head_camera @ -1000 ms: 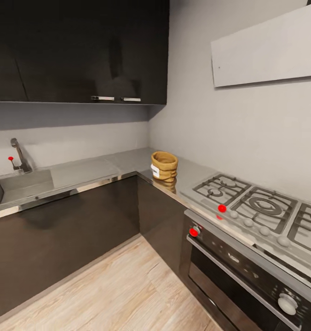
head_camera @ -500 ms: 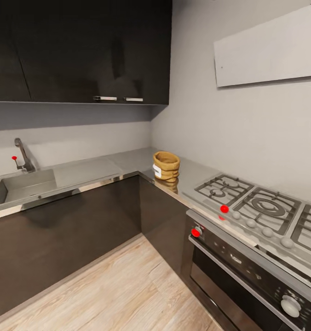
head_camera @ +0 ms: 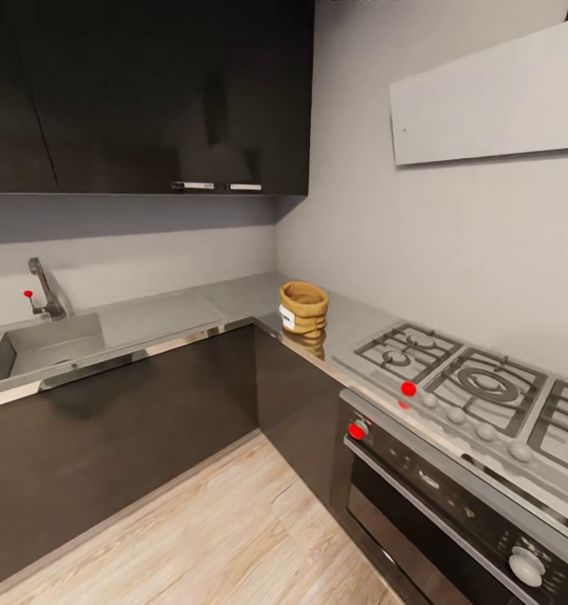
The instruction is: In the kitchen, take the popcorn bag from the countertop, put it into the microwave, and heat it until the popcorn is cooked so the cooked popcorn ends up inside the bag.
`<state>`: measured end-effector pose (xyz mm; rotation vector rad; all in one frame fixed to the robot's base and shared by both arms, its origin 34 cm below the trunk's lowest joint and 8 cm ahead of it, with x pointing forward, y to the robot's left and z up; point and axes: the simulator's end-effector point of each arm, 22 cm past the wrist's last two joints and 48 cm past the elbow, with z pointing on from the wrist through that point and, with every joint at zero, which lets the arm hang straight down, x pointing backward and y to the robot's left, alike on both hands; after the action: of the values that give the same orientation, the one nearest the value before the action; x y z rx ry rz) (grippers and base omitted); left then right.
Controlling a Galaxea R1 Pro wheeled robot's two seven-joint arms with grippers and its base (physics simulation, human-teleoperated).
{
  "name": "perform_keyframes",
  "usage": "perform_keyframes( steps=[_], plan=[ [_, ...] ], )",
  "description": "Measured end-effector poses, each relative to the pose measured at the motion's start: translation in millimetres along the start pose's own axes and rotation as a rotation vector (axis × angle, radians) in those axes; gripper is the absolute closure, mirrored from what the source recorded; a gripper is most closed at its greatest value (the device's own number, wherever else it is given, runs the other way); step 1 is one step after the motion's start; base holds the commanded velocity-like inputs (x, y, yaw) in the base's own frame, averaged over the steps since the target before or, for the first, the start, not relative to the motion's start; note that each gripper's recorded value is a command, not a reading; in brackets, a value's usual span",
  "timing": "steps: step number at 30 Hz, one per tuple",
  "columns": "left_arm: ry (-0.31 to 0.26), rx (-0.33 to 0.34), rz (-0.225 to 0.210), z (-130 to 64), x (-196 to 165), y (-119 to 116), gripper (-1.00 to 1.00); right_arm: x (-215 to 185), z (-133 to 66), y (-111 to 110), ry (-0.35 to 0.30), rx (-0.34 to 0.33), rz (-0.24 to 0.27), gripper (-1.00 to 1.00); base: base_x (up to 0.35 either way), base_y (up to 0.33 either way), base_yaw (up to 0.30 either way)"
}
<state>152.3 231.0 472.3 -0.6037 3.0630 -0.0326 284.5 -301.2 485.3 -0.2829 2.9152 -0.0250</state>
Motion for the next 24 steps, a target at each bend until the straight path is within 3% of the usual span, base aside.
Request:
perform_keyframes(
  steps=[4, 10, 24],
  plan=[
    [0.000, 0.000, -0.001, -6.3, 0.1, -0.1, -1.00, 1.4, -6.1, 2.1, 0.012, -0.005, 0.000, -1.00, 0.000, 0.000, 0.000],
    [0.003, -0.001, 0.004, -15.4, 0.9, 0.0, -1.00, -3.0, -13.8, 25.5, 0.013, -0.035, 0.002, -1.00, 0.000, 0.000, 0.000],
    [0.024, -0.009, 0.002, -36.0, 10.0, 3.3, -1.00, 1.6, -32.8, 28.0, 0.033, -0.040, -0.003, -1.00, 0.000, 0.000, 0.000]
  ],
)
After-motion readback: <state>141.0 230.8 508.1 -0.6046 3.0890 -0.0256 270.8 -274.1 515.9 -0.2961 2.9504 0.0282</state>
